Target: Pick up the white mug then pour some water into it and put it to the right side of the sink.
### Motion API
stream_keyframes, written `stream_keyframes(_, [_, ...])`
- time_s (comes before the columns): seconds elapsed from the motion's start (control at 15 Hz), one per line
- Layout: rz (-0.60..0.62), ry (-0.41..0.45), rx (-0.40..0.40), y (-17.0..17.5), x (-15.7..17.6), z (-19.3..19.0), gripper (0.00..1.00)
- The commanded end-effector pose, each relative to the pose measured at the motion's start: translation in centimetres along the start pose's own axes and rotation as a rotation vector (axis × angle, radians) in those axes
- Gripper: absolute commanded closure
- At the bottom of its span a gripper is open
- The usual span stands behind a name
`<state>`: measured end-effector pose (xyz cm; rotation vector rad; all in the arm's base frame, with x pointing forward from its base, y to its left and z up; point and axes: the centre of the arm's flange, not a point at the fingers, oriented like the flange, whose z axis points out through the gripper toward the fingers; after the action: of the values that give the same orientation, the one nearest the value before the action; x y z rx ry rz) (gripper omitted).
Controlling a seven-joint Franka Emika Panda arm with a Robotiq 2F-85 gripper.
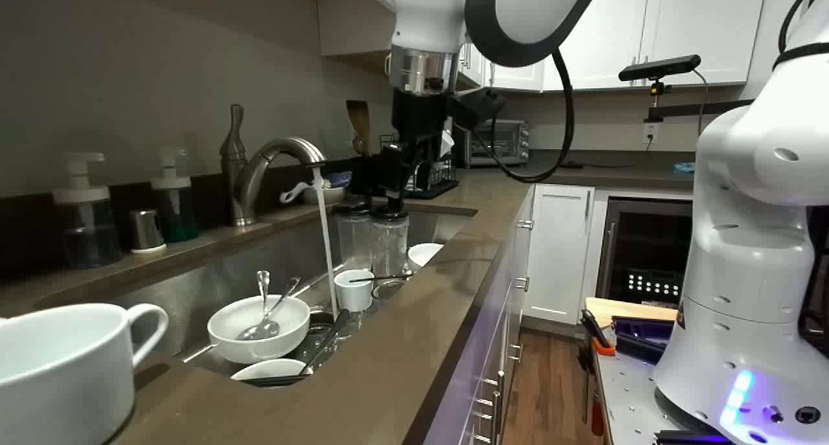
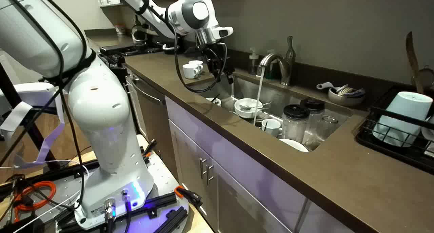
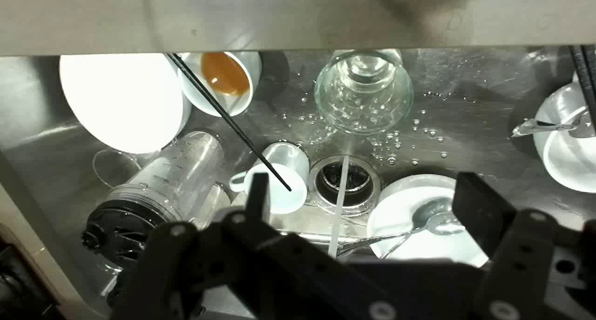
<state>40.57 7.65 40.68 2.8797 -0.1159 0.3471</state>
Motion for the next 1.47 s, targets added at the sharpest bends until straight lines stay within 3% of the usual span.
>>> stream_keyframes(0.0, [0.0,0.0,0.0,0.0,0.0,0.0,0.0])
stream_keyframes(0.33, [0.0,0.0,0.0,0.0,0.0,0.0,0.0])
stream_keyframes(0.53, [-0.08,0.008,-0.005,-1.9,1.8,-0.6,0.0])
stream_keyframes(0.73, [-0.211,0.028,0.001,-4.6,3.9,-2.0,0.0])
stream_keyframes(1.0, [-0.417,0.048,0.09,-8.9,6.5,-3.6,0.0])
stream_keyframes(1.4, [-0.726,0.053,0.167,-14.7,9.2,-2.5,0.0])
